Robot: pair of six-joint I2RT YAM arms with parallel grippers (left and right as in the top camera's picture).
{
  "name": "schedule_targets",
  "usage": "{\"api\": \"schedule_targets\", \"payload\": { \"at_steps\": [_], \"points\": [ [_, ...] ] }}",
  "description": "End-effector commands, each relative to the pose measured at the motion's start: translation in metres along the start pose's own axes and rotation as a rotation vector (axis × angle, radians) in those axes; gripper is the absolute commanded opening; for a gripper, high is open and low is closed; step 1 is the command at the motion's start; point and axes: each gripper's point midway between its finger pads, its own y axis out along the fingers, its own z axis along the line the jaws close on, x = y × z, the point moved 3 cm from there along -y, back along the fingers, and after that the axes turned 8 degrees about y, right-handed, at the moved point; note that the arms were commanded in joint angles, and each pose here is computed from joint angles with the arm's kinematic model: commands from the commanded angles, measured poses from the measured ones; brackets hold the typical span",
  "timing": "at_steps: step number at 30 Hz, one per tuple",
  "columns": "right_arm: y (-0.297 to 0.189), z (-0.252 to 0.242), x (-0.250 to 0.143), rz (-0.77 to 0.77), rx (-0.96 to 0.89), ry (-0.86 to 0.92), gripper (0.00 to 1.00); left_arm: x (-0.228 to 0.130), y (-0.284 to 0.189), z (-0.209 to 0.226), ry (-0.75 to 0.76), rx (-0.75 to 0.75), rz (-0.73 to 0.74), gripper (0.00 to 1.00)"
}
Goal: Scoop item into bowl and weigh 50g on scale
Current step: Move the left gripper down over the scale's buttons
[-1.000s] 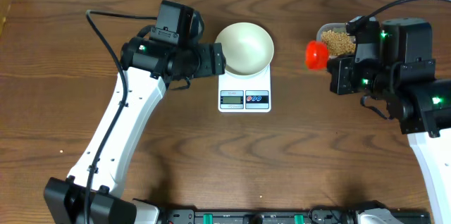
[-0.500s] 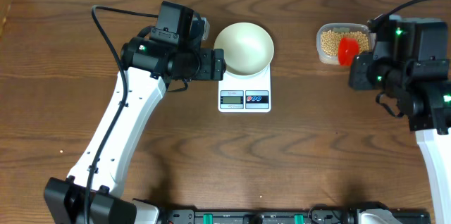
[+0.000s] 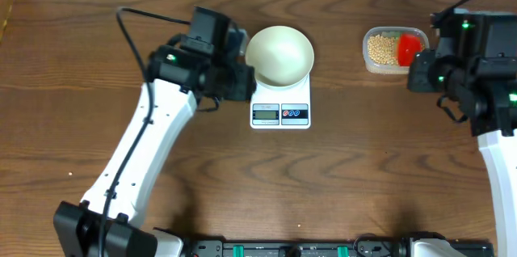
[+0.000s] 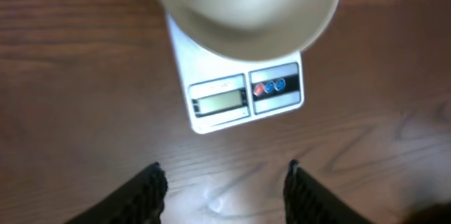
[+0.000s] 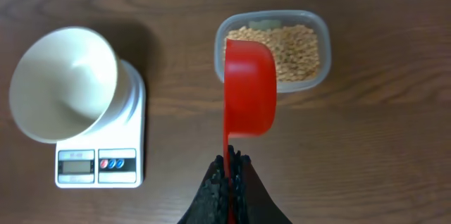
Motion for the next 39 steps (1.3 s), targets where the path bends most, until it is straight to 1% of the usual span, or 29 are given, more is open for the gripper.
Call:
{"api": "schedule_targets", "payload": {
  "at_steps": [1, 3, 5, 8, 11, 15, 18, 23, 24, 25, 27, 32, 39],
  "points": [
    [-0.008, -0.005, 0.010, -0.030, 0.032, 0.019, 0.01, -0.022, 0.021, -0.016, 0.022, -0.017, 0.080, 0.53],
    [-0.009, -0.011, 0.012, -0.035, 0.032, 0.039, 0.01, -0.035, 0.042, -0.024, 0.005, -0.009, 0.100, 0.50],
    [-0.009, -0.015, 0.012, -0.037, 0.025, 0.047, 0.01, -0.040, 0.056, -0.030, -0.005, -0.018, 0.093, 0.46],
    [-0.009, -0.019, 0.011, -0.031, 0.016, 0.056, 0.01, -0.047, 0.076, -0.039, -0.026, -0.035, 0.070, 0.43],
    [-0.009, -0.019, 0.010, -0.025, 0.014, 0.058, 0.01, -0.052, 0.089, -0.037, -0.061, 0.007, 0.043, 0.40],
    [-0.009, -0.019, 0.011, -0.030, 0.015, 0.058, 0.01, -0.048, 0.100, -0.031, -0.050, 0.067, -0.019, 0.39],
    [-0.009, -0.019, 0.011, -0.030, 0.015, 0.058, 0.01, -0.043, 0.105, -0.030, -0.045, 0.064, -0.064, 0.37],
    [-0.009, -0.019, 0.011, -0.030, 0.014, 0.058, 0.01, -0.037, 0.115, -0.031, -0.063, 0.056, -0.086, 0.21],
    [-0.009, -0.019, 0.011, -0.029, 0.014, 0.058, 0.01, -0.036, 0.118, -0.031, -0.068, 0.054, -0.088, 0.19],
    [-0.009, -0.019, 0.011, -0.029, 0.015, 0.058, 0.01, -0.036, 0.122, -0.032, -0.074, 0.054, -0.083, 0.13],
    [-0.009, -0.019, 0.011, -0.028, 0.014, 0.058, 0.01, -0.038, 0.129, -0.032, -0.088, 0.054, -0.070, 0.08],
    [-0.009, -0.020, 0.010, -0.025, 0.013, 0.059, 0.01, -0.046, 0.148, -0.036, -0.091, 0.056, -0.030, 0.08],
    [-0.009, -0.020, 0.009, -0.020, 0.013, 0.059, 0.01, -0.043, 0.159, -0.042, -0.074, 0.043, -0.044, 0.07]
  ]
}}
